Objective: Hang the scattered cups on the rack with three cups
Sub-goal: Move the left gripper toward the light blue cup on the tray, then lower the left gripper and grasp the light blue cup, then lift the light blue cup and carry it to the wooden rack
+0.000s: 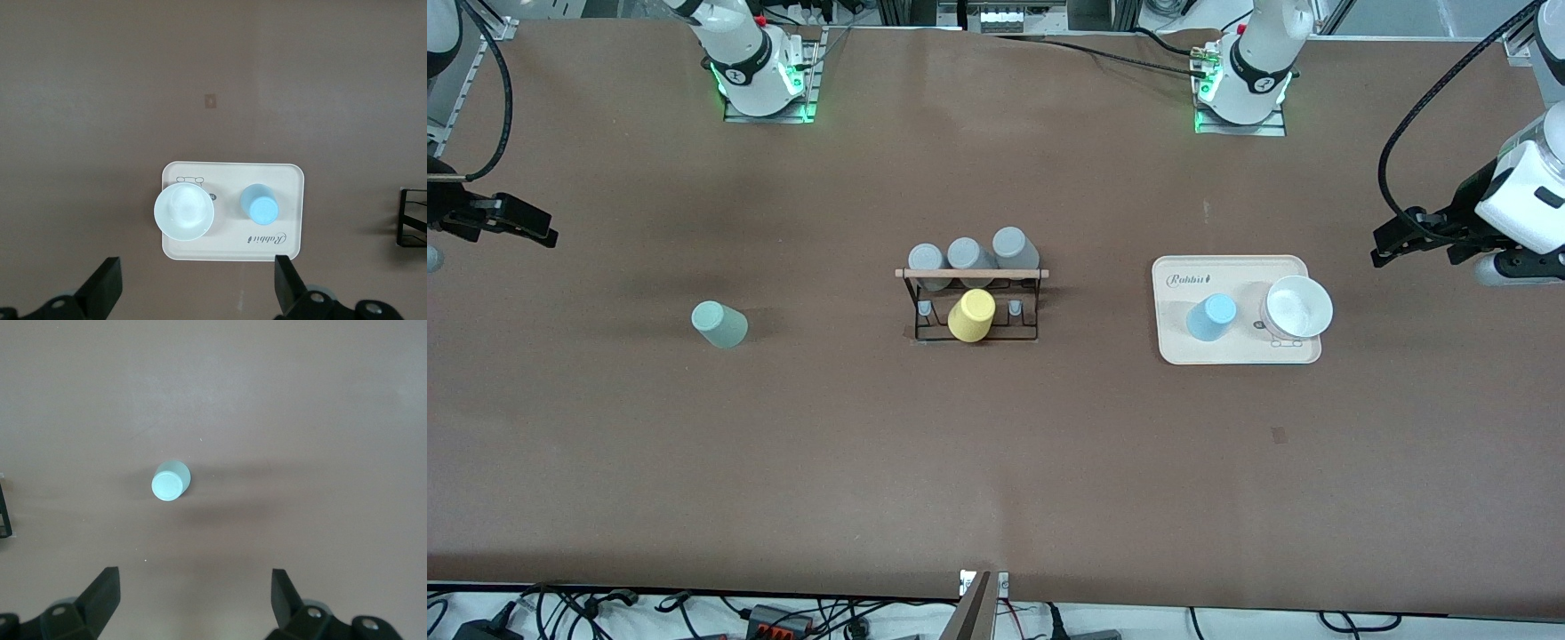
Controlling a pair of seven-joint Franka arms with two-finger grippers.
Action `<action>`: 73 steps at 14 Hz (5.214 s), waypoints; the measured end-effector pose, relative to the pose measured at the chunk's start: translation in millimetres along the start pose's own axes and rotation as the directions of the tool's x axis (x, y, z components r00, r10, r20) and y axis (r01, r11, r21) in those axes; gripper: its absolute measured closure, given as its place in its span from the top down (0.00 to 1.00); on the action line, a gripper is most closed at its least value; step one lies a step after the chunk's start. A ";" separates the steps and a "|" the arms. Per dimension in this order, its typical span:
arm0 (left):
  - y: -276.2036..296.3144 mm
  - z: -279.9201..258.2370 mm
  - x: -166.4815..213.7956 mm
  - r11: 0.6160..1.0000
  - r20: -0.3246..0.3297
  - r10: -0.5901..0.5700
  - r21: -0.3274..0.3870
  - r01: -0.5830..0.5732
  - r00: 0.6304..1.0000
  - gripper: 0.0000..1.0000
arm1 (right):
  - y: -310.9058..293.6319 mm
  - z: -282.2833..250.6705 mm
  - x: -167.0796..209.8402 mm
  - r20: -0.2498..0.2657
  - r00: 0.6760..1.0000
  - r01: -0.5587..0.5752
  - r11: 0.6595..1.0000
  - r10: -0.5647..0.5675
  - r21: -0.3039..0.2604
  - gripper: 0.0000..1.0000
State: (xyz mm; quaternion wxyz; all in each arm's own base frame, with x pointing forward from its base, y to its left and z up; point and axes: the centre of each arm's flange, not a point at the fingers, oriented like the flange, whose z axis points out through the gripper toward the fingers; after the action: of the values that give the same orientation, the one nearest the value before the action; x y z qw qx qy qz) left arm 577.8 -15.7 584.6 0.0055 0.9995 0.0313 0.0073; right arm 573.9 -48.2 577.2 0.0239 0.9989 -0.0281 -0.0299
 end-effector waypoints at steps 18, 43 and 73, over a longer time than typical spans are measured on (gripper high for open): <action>74.5 124.6 35.5 0.993 0.180 0.117 -0.005 -0.118 0.977 1.00 | -10.9 39.5 -3.5 0.190 0.982 0.023 1.000 -0.024 0.005 1.00; 87.3 351.5 -23.0 0.989 0.181 0.146 -0.038 -0.142 0.972 1.00 | -47.0 59.3 -15.6 0.295 0.952 0.088 0.996 -0.085 0.004 1.00; 259.9 162.4 25.2 0.951 0.034 0.278 -0.147 -0.270 0.960 0.67 | -44.7 63.8 -12.7 0.280 0.957 0.078 0.997 -0.078 0.011 1.00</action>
State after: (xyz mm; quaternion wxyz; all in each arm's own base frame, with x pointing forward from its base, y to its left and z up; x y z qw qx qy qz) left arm 621.6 -275.1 425.5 0.0760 0.9910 -0.1085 -0.0170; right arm 559.8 -5.8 512.1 0.0185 0.9849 0.0083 -0.1719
